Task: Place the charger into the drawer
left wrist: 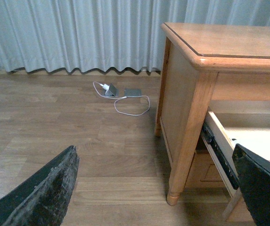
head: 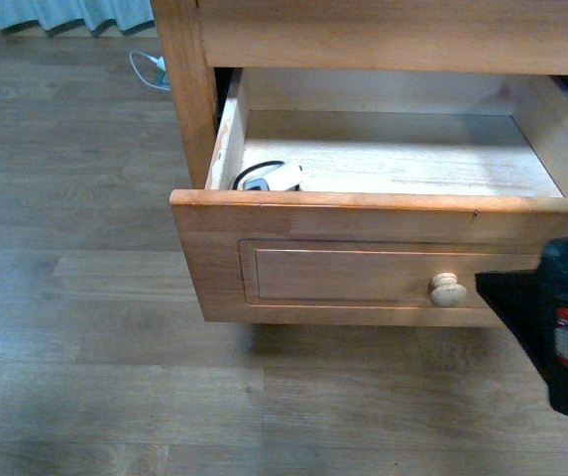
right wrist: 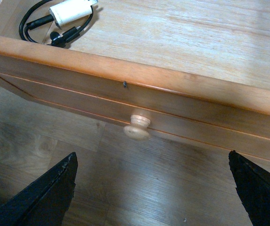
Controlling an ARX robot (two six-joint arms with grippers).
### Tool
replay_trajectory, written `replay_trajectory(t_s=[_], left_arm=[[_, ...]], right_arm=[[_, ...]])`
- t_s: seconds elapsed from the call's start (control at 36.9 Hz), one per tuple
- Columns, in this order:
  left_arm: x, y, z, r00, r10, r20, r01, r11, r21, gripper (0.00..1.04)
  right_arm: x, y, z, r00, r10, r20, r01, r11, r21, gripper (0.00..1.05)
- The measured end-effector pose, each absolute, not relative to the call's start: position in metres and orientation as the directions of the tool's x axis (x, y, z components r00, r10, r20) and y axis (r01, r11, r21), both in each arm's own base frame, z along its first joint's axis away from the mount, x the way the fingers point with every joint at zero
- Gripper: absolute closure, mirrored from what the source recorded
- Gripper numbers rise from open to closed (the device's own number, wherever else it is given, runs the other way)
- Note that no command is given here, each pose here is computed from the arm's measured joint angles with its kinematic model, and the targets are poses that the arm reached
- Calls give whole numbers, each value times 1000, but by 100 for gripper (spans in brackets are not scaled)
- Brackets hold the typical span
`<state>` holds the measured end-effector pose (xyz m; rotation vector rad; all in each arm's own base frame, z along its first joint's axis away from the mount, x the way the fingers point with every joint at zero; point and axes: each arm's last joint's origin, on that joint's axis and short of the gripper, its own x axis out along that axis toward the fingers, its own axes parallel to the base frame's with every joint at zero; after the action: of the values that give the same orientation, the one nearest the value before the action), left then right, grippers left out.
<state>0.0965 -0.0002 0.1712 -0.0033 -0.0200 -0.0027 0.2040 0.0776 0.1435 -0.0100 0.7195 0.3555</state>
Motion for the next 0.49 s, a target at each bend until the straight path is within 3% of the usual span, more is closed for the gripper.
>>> replay_trajectory(t_s=[0.24,0.49], left_arm=[[97,0,171,1000,-3,20,3,1000,-3,6],[97,0,171,1000,-3,20,3,1000,-3,6]], right_arm=[[232,94,133,708,307,-636,-302,946,120,9],[290,108,118,805,242,-542,-223,969,102,9]])
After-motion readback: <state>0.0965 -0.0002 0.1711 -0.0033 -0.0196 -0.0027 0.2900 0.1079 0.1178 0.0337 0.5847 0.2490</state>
